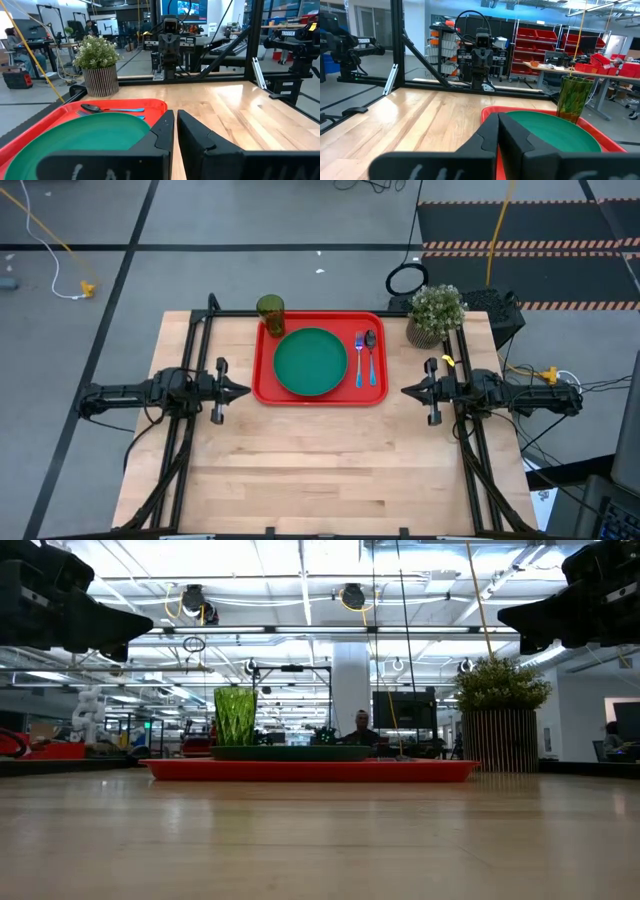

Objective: Pick and place plate/cup/fork/spoon on tray
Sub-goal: Return to Home Position

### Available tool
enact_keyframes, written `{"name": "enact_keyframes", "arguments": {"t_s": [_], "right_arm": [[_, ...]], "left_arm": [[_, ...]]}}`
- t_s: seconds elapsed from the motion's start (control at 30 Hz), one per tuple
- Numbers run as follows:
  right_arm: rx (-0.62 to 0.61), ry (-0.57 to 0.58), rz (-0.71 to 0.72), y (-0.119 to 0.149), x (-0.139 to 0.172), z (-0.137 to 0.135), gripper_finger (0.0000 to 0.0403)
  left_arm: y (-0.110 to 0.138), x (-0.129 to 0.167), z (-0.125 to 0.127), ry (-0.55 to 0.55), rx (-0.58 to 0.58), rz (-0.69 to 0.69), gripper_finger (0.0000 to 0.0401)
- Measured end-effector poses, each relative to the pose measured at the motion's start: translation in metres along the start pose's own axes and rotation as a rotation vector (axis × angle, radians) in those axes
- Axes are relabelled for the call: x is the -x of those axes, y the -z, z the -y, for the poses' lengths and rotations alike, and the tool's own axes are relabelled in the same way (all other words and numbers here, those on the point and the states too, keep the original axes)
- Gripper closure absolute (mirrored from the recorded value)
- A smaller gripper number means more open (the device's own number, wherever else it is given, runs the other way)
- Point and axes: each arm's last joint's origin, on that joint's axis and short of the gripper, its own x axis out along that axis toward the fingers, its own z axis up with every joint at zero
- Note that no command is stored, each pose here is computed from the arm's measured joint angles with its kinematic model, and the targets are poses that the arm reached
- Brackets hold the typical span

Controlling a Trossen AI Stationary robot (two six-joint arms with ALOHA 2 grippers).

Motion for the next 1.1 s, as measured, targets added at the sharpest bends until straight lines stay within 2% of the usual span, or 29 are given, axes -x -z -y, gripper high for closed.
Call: {"name": "enact_keyframes", "arguments": {"t_s": [0.4,0.7,1.1], "right_arm": [[0.0,0.0,0.0,0.0,0.0,0.0,0.0403],[0.0,0.0,0.0,0.0,0.0,0.0,0.0403],[0.0,0.0,0.0,0.0,0.0,0.0,0.0403]], "left_arm": [[0.0,0.0,0.0,0.0,0.0,0.0,0.0397],[-0.0001,0.0,0.0,0.0,0.0,0.001,0.0371],[-0.0001,0.0,0.0,0.0,0.0,0.001,0.0368]]}}
